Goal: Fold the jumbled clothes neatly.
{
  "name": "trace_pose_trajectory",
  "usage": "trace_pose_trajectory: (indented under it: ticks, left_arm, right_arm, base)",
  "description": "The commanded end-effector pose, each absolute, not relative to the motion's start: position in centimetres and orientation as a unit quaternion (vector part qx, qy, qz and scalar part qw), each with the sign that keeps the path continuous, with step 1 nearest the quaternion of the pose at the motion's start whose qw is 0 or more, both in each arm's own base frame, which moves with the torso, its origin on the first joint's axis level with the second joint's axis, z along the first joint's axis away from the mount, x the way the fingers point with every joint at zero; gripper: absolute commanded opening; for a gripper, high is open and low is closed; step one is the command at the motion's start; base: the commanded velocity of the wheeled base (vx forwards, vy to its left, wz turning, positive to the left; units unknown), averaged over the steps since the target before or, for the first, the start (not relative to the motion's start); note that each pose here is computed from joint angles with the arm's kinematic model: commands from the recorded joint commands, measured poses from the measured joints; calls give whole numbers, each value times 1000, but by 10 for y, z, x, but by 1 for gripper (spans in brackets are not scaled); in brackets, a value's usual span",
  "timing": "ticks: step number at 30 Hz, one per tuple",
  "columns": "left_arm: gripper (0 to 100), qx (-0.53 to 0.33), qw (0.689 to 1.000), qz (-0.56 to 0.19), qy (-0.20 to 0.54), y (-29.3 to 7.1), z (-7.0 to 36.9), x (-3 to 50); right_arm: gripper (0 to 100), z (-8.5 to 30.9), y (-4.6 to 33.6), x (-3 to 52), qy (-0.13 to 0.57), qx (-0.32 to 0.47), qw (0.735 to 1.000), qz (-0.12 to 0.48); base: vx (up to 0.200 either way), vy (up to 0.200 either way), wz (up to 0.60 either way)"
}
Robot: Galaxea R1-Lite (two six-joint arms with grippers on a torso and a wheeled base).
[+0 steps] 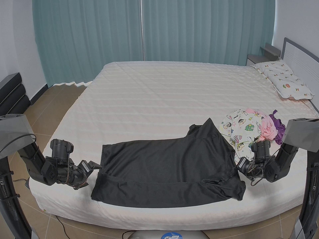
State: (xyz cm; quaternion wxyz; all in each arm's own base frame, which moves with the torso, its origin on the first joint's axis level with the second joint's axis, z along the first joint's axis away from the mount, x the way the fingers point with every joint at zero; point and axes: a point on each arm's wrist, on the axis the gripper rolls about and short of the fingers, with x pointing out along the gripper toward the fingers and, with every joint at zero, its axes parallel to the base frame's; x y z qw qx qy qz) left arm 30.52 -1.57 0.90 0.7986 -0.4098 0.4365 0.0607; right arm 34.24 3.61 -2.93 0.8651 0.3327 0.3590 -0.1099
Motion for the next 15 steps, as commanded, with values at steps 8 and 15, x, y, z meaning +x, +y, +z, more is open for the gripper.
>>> trace_pose_trajectory:
  ticks: [8,15]
  left_arm:
    - [100,-410,799,61,436,-16,9,305]
    - [100,-410,799,61,436,-16,9,305]
  right_arm:
    - [100,13,81,326,339,377,860,-54]
    - [100,-17,108,324,383,397,832,-58]
  base:
    - [0,0,0]
    - [0,0,0]
